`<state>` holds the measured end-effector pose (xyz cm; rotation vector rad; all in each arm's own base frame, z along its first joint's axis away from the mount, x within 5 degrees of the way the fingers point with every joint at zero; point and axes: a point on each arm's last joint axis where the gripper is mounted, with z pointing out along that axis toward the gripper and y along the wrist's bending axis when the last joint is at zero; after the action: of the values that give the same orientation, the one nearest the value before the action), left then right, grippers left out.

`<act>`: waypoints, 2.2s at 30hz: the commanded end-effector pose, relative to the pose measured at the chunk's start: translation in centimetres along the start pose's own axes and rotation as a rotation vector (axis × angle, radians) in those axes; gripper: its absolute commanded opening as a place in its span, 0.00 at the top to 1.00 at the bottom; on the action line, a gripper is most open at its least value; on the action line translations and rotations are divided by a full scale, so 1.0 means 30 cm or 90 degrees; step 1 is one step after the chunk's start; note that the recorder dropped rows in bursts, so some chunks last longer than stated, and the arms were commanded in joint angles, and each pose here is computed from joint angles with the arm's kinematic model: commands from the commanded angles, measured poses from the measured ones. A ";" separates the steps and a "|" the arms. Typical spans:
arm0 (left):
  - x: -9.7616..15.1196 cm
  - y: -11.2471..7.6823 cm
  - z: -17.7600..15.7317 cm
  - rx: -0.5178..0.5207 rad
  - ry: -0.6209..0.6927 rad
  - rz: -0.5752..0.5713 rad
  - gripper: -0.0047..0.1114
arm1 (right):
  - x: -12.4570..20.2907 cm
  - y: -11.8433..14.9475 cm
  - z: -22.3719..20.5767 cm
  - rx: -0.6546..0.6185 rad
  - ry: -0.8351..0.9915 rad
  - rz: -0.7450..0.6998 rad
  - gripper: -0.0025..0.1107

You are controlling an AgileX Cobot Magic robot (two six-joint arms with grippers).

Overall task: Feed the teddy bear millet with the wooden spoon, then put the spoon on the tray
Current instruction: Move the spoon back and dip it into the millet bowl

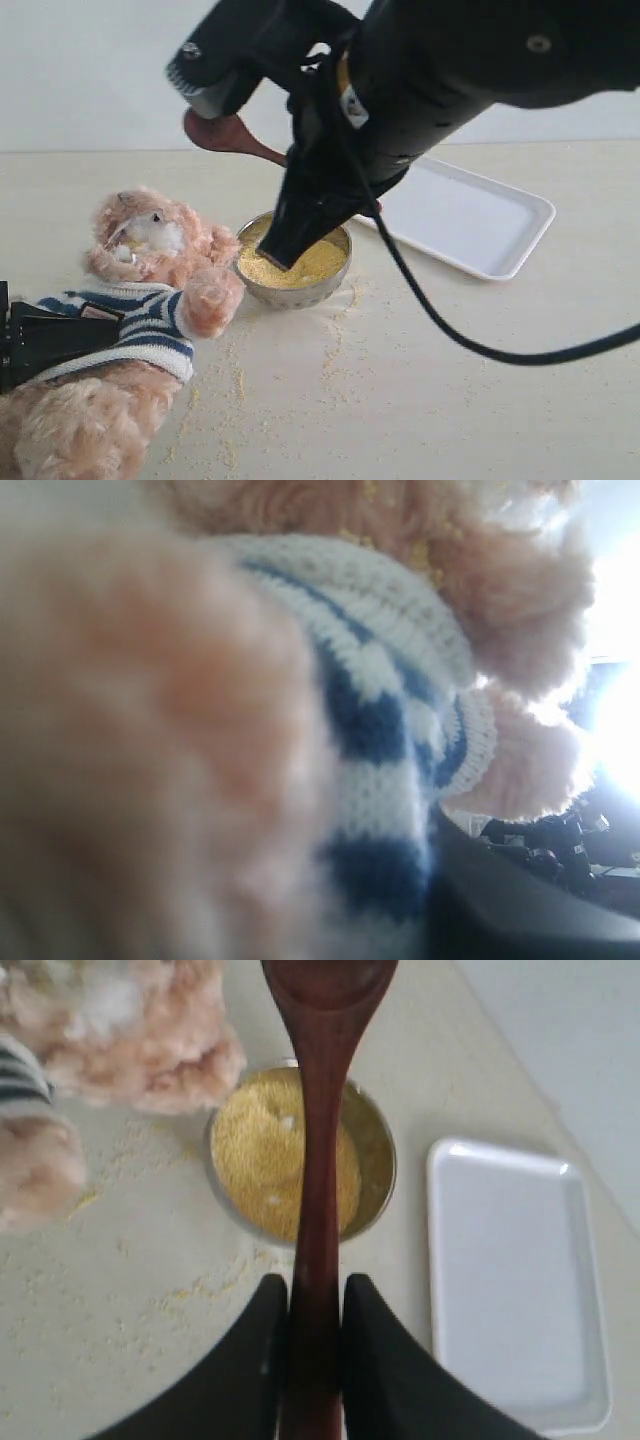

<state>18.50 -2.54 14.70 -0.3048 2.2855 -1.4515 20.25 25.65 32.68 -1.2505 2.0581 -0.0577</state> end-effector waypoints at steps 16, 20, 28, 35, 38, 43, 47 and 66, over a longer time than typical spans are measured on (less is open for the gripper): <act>-0.123 0.018 -0.010 -0.076 -0.124 -0.020 0.92 | 0.145 -0.218 0.080 -0.043 0.155 -0.035 0.98; -0.123 0.019 -0.010 -0.077 -0.125 -0.020 0.92 | 0.105 -0.238 0.160 -0.029 0.182 -0.058 0.98; -0.123 0.016 -0.010 -0.071 -0.124 -0.020 0.92 | -0.005 -0.161 0.304 0.011 0.232 -0.235 0.98; -0.123 0.014 -0.010 -0.066 -0.123 -0.019 0.92 | -0.010 -0.075 0.402 0.089 0.308 -0.389 0.98; -0.123 0.013 -0.010 -0.065 -0.122 -0.019 0.92 | -0.016 -0.041 0.435 0.103 0.309 -0.434 0.98; -0.122 0.012 -0.009 -0.062 -0.122 -0.019 0.92 | -0.002 -0.009 0.483 0.099 0.324 -0.433 0.98; -0.122 0.012 -0.009 -0.062 -0.122 -0.019 0.92 | 0.005 -0.002 0.497 0.094 0.332 -0.434 0.98; -0.122 0.012 -0.010 -0.063 -0.122 -0.016 0.92 | 0.017 0.024 0.499 0.040 0.334 -0.393 0.98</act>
<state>21.49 -0.65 14.94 -0.4802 2.2448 -1.2304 28.41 30.31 20.73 -1.9888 1.9396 -0.7958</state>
